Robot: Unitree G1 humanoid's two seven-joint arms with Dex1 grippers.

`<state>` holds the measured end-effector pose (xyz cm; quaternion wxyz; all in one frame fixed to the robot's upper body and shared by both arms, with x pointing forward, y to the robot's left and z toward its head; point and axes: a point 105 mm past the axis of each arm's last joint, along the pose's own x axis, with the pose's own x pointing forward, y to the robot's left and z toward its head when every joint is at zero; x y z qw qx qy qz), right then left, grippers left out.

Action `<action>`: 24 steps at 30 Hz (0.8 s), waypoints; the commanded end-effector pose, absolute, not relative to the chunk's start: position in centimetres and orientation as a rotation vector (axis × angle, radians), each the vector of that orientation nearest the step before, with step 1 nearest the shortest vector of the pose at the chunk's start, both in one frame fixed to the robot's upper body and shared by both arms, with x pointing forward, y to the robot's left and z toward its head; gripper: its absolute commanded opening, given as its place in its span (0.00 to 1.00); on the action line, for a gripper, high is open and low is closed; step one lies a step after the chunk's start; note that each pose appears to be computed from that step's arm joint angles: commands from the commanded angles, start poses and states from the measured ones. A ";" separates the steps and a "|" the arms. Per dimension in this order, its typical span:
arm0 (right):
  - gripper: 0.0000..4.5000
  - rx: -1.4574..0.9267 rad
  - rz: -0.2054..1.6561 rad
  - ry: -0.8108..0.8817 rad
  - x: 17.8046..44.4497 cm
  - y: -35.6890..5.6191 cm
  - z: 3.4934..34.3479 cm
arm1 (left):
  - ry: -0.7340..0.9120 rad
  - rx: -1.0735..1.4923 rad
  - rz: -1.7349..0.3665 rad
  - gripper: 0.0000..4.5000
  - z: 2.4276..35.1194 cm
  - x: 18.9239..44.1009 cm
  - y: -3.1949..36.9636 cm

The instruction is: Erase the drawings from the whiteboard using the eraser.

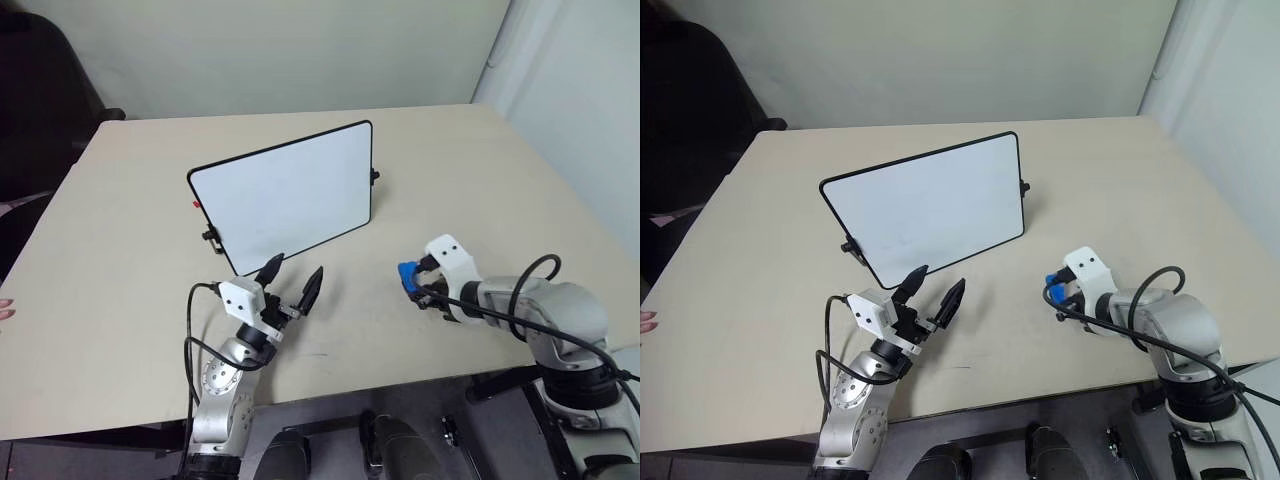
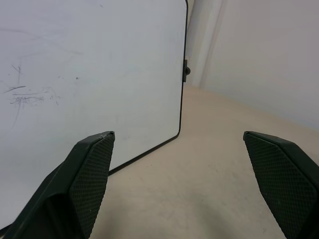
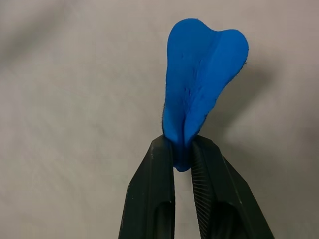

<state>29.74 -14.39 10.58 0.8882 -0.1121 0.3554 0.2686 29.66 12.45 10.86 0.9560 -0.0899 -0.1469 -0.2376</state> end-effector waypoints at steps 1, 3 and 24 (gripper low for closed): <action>0.34 -0.255 0.579 0.708 29.6 -14.2 11.1 | -0.334 -0.173 -0.496 1.00 11.6 29.7 12.0; 0.50 -0.255 0.571 0.701 29.8 -14.4 11.2 | -0.334 -0.174 -0.498 1.00 11.6 29.8 11.9; 0.97 -0.113 0.793 -0.116 29.2 -12.0 20.8 | -0.324 -0.176 -0.518 1.00 11.3 30.3 11.7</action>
